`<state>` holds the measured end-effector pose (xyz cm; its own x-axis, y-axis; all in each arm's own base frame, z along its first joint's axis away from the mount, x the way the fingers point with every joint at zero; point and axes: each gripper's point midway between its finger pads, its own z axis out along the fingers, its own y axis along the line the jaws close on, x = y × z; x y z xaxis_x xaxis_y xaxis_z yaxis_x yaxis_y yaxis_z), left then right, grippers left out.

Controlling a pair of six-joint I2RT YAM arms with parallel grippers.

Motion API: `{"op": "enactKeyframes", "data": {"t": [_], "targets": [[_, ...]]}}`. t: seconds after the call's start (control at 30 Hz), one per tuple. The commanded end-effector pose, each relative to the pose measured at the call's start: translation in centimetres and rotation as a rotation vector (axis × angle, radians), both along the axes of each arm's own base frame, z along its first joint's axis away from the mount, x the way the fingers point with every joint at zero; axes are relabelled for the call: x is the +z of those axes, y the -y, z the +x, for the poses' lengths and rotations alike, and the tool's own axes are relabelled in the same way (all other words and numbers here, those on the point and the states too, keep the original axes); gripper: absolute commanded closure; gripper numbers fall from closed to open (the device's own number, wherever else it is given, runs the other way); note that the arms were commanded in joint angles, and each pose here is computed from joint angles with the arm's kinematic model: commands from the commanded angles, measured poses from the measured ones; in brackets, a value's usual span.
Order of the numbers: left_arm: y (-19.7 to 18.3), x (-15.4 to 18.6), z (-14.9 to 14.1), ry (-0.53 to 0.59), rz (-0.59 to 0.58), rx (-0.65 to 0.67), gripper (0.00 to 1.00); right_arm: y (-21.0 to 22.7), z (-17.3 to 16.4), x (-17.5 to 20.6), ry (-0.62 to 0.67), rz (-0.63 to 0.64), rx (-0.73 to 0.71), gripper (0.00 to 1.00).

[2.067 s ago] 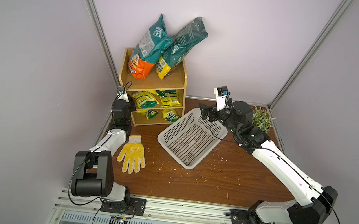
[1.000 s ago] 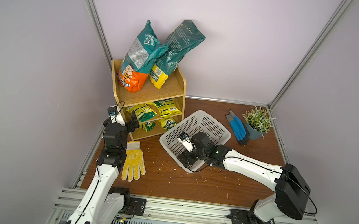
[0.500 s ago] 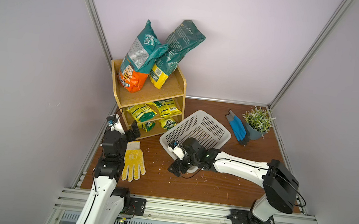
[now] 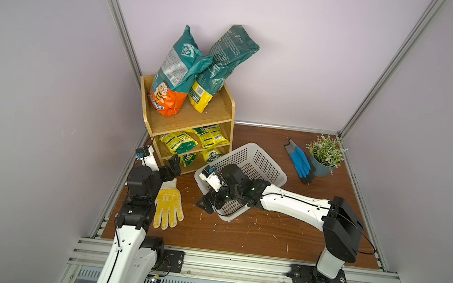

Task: Take down the fertilizer bag from the shelf
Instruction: Adjust the storage box at the center of the board, then pick up the fertilizer bag from the shelf.

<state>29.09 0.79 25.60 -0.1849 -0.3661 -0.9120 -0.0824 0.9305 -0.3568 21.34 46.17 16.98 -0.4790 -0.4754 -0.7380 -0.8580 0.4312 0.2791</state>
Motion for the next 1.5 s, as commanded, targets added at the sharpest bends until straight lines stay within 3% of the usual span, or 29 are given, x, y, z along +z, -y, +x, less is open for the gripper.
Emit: {"op": "enactKeyframes", "data": {"t": [0.0, 0.13, 0.27, 0.43, 0.57, 0.73, 0.83, 1.03, 1.37, 1.47], "targets": [[1.8, 1.9, -0.3, 0.032, -0.021, -0.094, 0.00, 1.8, 5.3, 10.4, 0.305, 0.116, -0.219, 0.01], [3.6, 3.4, 0.0, 0.098, -0.066, -0.184, 0.00, 2.4, 8.8, 18.6, 0.414, 0.255, -0.249, 0.01], [4.1, 4.0, 0.3, 0.111, -0.083, -0.211, 0.00, 3.2, 12.9, 24.7, 0.487, 0.308, -0.314, 0.01], [4.0, 2.9, 0.8, 0.049, -0.003, -0.201, 0.00, 3.9, 18.2, 31.8, 0.596, 0.362, -0.391, 0.01], [4.8, 1.6, 1.4, -0.009, 0.047, -0.217, 0.00, 4.9, 22.4, 35.9, 0.641, 0.503, -0.488, 0.01], [6.5, 0.3, 1.9, -0.030, 0.137, -0.219, 0.00, 6.7, 26.5, 36.5, 0.591, 0.687, -0.584, 0.01], [8.6, -0.5, 2.4, -0.043, 0.176, -0.255, 0.00, 6.4, 27.0, 36.7, 0.610, 0.789, -0.571, 0.01], [11.1, -1.5, 3.0, -0.032, 0.136, -0.298, 0.00, 4.1, 27.5, 37.0, 0.598, 0.929, -0.485, 0.01], [11.2, -2.9, 2.7, -0.057, 0.152, -0.297, 0.00, 3.8, 27.9, 36.6, 0.581, 1.038, -0.485, 0.04], [11.1, -3.2, 2.6, -0.060, 0.157, -0.295, 0.00, 4.1, 28.0, 37.0, 0.587, 1.089, -0.499, 0.11]]}}
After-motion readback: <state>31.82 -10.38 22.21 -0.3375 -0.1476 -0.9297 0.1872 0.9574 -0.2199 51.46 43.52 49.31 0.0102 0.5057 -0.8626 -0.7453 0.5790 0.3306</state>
